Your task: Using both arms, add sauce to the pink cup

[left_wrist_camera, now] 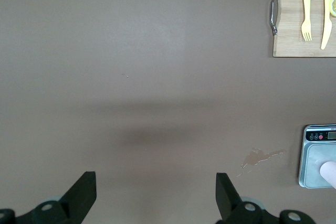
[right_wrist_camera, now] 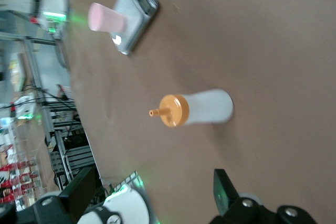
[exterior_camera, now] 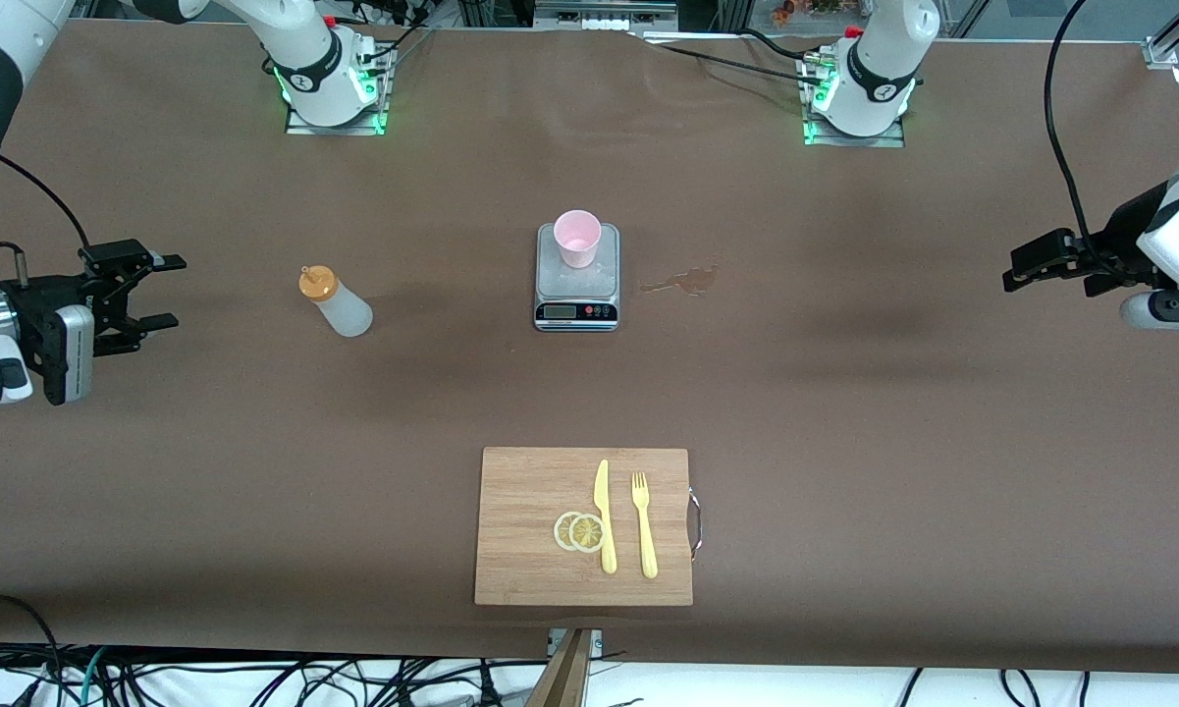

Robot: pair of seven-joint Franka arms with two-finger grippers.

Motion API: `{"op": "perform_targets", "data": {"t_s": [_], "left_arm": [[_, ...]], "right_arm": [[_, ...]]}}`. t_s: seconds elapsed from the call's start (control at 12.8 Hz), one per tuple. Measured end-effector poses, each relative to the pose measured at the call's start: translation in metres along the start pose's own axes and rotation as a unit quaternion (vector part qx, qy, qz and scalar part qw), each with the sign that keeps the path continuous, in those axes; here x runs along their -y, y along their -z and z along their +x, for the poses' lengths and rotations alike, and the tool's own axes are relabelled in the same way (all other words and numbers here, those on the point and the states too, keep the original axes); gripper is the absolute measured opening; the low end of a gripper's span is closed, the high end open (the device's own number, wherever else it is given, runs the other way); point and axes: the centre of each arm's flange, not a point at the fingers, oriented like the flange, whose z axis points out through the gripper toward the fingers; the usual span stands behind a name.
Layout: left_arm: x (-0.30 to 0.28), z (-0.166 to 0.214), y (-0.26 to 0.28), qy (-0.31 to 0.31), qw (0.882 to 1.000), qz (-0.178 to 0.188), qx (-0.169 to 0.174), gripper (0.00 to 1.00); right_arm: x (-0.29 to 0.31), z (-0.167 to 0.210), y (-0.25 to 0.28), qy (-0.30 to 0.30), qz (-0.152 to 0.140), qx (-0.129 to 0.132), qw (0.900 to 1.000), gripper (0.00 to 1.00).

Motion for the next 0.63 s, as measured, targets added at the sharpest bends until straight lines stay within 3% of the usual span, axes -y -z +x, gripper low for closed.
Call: {"op": "perform_targets", "data": {"t_s": [0.16,0.31,0.47,0.63], "left_arm": [[0.000,0.000,0.000,0.000,1.000,0.000,0.000,1.00],[0.000,0.000,0.000,0.000,1.000,0.000,0.000,1.00],[0.000,0.000,0.000,0.000,1.000,0.000,0.000,1.00],[0.000,0.000,0.000,0.000,1.000,0.000,0.000,1.00]], "right_arm": [[0.027,0.011,0.013,-0.059,-0.063,0.038,0.996,1.00],[0.056,0.017,0.019,-0.130,-0.137,0.062,0.980,1.00],[0.091,0.018,0.016,-0.215,-0.197,0.055,0.955,1.00],[0.122,0.018,0.005,-0.297,-0.242,0.021,0.923,1.00]]}}
